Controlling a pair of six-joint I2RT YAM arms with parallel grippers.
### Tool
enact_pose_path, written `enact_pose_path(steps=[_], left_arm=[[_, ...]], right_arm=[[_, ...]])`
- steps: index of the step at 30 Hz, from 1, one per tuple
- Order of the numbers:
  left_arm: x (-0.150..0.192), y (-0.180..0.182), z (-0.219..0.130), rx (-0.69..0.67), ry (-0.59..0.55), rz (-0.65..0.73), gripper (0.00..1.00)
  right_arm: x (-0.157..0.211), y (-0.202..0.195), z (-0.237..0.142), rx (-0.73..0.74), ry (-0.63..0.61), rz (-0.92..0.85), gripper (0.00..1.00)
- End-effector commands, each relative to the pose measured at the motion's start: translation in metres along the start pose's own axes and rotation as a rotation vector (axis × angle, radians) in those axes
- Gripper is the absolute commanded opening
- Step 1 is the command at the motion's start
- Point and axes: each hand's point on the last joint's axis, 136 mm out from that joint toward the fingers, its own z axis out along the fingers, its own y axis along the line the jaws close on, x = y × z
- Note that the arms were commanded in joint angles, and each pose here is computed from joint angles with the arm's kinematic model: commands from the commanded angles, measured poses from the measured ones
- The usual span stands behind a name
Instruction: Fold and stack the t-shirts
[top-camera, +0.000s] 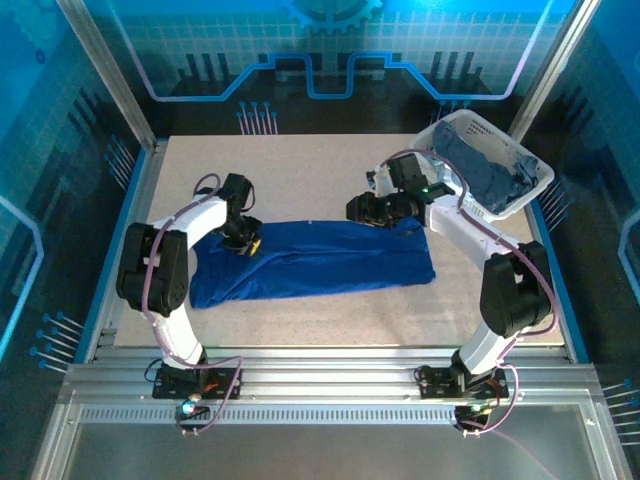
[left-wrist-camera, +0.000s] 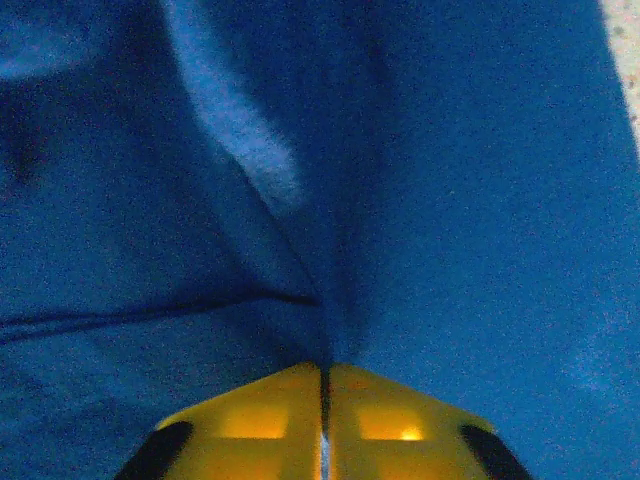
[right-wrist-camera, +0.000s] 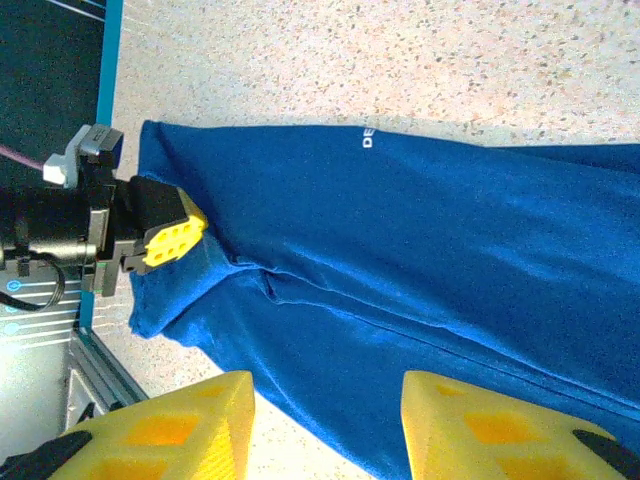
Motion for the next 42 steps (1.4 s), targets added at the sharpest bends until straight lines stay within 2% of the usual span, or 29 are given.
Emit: enact_pose_path(steps=[1,6,12,22,27,30,32,34,36,39,42], left_arm=[[0.000,0.004,0.000,-0.010,-0.012,-0.008,0.00],[0.010,0.013,-0.021,0.001,-0.027,0.019,0.00],[0.047,0.028,-0.047,-0.014,-0.022,0.042,0.00],[0.097,0.052,-0.034,-0.081,0.007,0.029,0.00],[0.122,0.052,-0.015,-0.074,0.083,0.011,0.01],[0.140,0.047,-0.007,-0.048,0.152,0.001,0.14],[0.146,0.045,-0.009,-0.042,0.188,-0.003,0.35],[0.145,0.043,-0.018,-0.022,0.183,0.015,0.44],[0.134,0.042,-0.033,0.002,0.147,0.037,0.45],[0.096,0.055,-0.054,0.019,0.069,0.040,0.40],[0.045,0.071,-0.065,0.042,-0.011,0.065,0.34]], right_arm=[[0.001,0.011,-0.003,-0.030,0.001,-0.020,0.44],[-0.001,0.011,-0.005,-0.019,-0.004,-0.023,0.43],[-0.001,0.008,-0.002,-0.010,0.003,-0.016,0.42],[0.003,0.009,-0.001,-0.029,0.028,-0.017,0.42],[0.010,0.008,0.000,-0.033,0.050,-0.014,0.43],[0.013,0.005,0.000,-0.017,0.053,-0.012,0.43],[0.014,0.003,-0.001,-0.011,0.053,-0.010,0.43],[0.014,0.002,0.000,-0.005,0.054,-0.007,0.43],[0.013,0.001,0.000,-0.003,0.055,-0.004,0.43],[0.013,0.004,0.001,-0.004,0.056,-0.012,0.42],[0.018,0.007,0.005,-0.012,0.072,-0.024,0.42]])
